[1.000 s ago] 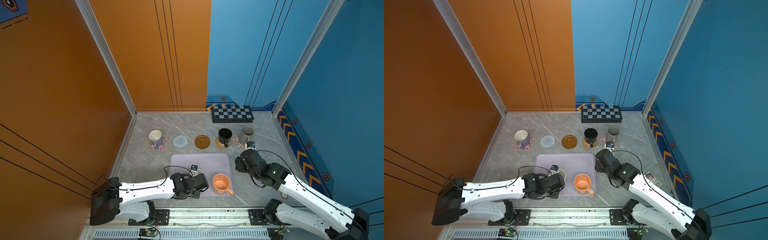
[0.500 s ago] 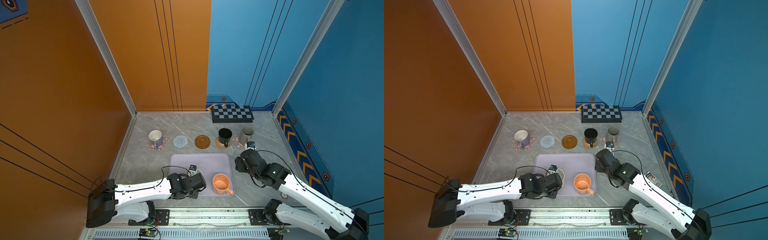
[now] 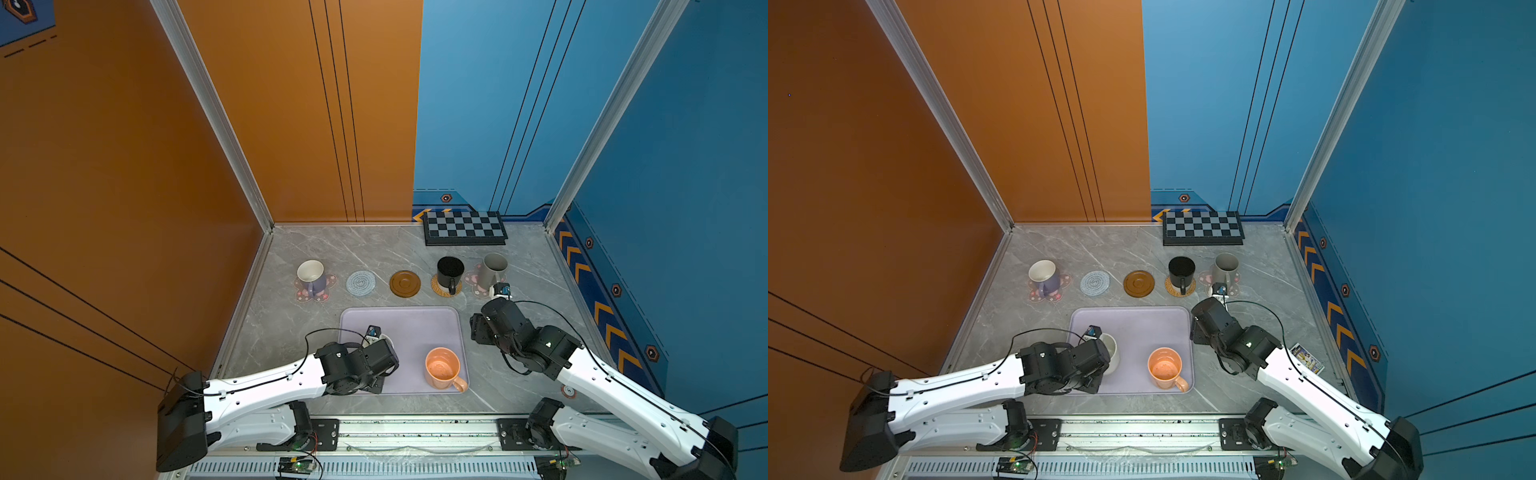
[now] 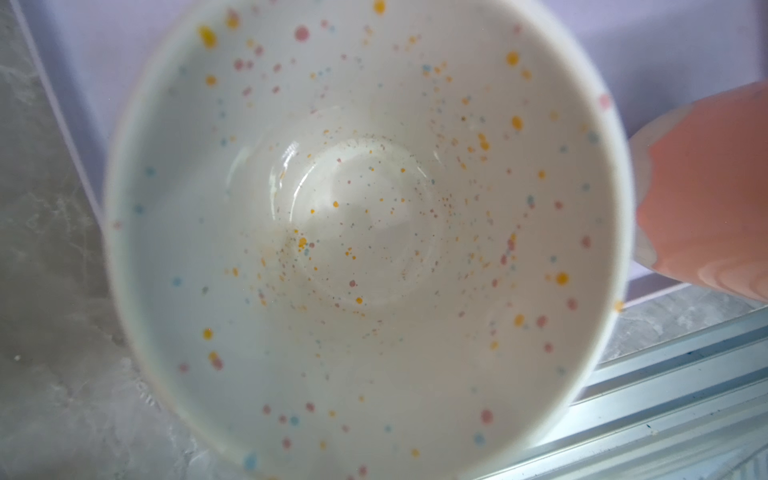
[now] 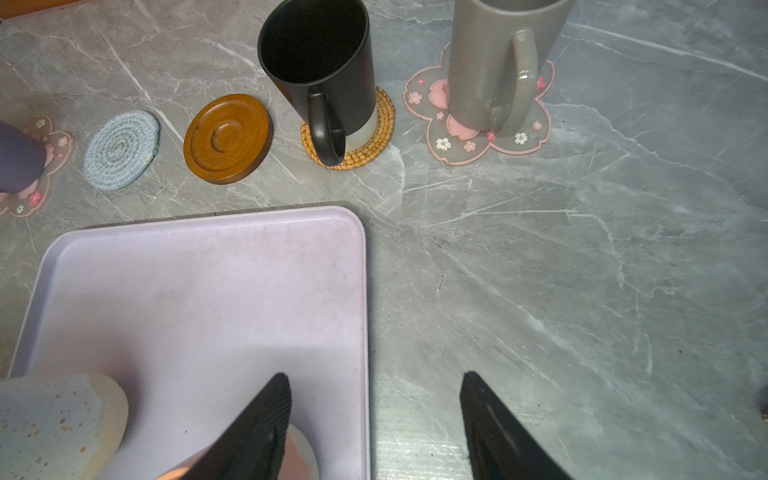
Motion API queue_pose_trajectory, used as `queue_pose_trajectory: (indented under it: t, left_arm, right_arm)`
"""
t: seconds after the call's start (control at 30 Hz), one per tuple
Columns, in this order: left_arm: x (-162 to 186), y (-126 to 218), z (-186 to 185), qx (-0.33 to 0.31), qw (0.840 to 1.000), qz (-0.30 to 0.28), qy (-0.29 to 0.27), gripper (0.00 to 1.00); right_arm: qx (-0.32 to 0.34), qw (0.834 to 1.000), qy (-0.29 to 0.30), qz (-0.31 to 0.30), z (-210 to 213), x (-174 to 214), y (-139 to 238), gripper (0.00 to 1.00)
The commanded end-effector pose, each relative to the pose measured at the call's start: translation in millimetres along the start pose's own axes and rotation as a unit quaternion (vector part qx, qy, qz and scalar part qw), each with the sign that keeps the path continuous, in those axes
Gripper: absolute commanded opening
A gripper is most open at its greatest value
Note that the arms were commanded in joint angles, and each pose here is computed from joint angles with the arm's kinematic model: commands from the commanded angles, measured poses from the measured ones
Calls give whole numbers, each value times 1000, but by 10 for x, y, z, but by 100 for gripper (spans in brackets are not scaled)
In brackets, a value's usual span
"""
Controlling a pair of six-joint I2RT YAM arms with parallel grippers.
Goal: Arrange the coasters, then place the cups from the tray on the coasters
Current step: 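Lower the open left gripper onto the white speckled mug's rim on the tray, then close the left gripper on the rim and lift the white speckled mug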
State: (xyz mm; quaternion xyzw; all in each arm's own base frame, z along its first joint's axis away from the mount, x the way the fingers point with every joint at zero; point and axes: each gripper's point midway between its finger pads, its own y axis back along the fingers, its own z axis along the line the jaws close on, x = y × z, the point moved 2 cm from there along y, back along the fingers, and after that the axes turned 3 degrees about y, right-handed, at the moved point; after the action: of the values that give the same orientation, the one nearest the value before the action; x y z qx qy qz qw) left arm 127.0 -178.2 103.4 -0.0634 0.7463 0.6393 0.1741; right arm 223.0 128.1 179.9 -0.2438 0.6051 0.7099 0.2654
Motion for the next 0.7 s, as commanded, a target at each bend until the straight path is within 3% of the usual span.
queue_pose_trajectory:
  t: [0.0,0.67]
  left_arm:
    - [-188,153,16,3,999,-33,-9,0]
    - [-746,258,261,-1,999,-43,7,0]
  right_arm:
    - [-2,1000,-7,0,-11,-5,22,67]
    - [-21,999,-23,23,-40,167,65,69]
